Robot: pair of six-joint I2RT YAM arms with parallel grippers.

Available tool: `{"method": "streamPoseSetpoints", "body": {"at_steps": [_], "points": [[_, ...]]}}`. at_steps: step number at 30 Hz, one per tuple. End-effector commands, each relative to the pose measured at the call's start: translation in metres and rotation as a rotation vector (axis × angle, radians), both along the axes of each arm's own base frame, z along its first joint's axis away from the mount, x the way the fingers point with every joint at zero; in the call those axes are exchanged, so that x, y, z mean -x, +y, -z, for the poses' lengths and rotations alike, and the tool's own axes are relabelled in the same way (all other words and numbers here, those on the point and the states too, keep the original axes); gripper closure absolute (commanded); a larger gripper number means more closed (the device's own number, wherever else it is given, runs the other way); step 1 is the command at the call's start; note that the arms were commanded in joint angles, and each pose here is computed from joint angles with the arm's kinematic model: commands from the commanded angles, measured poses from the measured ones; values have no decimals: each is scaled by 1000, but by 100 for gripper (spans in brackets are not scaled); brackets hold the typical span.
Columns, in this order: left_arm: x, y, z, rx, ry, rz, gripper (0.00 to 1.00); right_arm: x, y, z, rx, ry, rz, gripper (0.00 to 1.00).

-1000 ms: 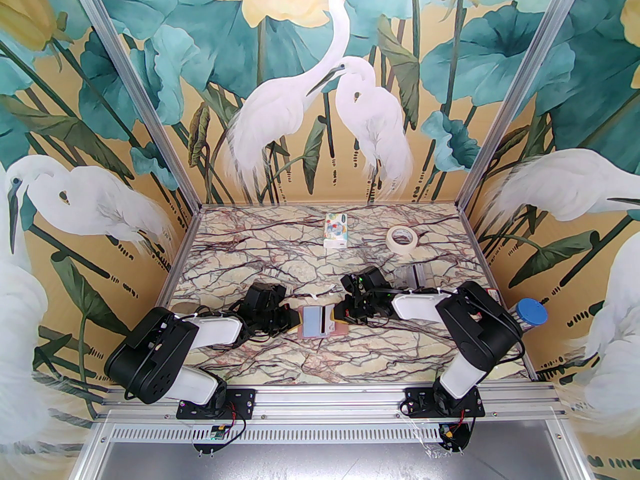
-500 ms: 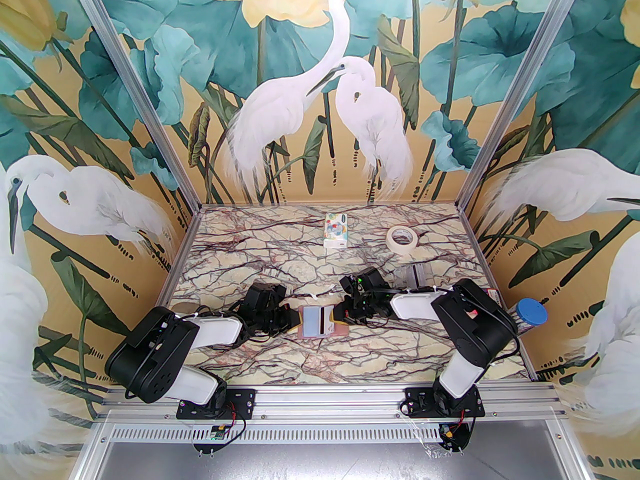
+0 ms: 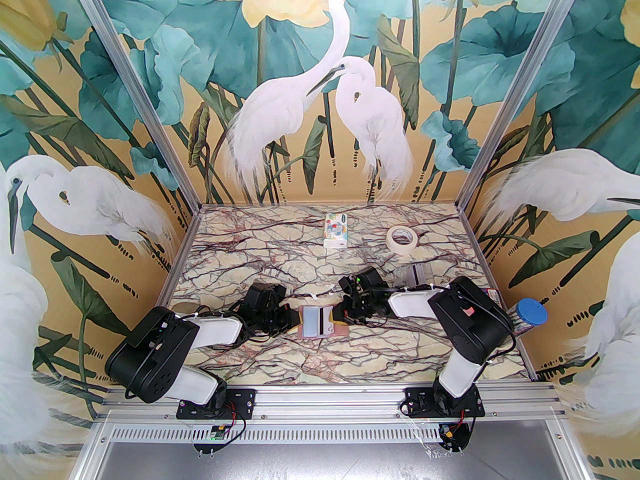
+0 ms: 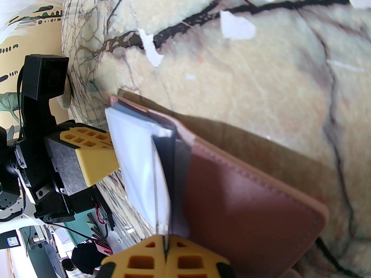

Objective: Put the credit cards into the card holder

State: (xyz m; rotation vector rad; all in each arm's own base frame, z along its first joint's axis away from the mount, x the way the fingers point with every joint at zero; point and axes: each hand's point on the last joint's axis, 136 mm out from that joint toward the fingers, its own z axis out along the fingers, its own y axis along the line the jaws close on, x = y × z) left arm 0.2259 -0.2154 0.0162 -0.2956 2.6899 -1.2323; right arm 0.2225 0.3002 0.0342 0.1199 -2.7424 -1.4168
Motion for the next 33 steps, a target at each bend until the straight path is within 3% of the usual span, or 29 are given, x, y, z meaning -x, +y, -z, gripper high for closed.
{"method": "streamPoseSetpoints", "body": {"at_steps": [1,33], "points": [[19,14,31,-104,94,-11,95,1,-6,13,68,13,-8,100],[20,15,38,-121,107,-3,95,-8,-14,20,108,30,-90,100]]}}
